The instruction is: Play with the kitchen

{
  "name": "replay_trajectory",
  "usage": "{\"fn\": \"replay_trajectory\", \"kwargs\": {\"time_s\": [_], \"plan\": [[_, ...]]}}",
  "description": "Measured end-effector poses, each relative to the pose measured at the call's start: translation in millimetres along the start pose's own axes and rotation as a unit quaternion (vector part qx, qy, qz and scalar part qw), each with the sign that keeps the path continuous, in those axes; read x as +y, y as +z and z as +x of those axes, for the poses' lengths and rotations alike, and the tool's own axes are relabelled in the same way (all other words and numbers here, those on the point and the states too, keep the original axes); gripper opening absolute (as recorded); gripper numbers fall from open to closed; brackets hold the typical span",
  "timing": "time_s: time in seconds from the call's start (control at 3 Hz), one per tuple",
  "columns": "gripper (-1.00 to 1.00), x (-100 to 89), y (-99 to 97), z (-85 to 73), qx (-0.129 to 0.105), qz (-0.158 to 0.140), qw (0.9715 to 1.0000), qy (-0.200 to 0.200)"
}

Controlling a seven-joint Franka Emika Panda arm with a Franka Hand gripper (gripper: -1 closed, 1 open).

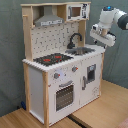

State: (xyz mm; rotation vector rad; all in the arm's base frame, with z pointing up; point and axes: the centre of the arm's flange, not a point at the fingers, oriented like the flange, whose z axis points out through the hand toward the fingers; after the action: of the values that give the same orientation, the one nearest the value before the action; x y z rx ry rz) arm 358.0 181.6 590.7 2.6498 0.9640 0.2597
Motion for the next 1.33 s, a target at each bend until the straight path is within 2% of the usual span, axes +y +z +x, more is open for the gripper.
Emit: {"fn": "replay_trajectory", "kwargs": {"time_s": [0.33,0.67,1.0,1.33], "plan": [[1.00,-41.2,-31.0,2.0,0.028,-0.022,0.9987,-0.037],[1.00,-82.7,-31.2,8.3,0.023,-0.038,0.9951,-0.088],[1.00,-123.2,-28.7,11.7,0.017,-0.055,0.9890,-0.137],[1.00,-160.0,-23.6,11.9,0.009,-0.070,0.9809,-0.181]]}}
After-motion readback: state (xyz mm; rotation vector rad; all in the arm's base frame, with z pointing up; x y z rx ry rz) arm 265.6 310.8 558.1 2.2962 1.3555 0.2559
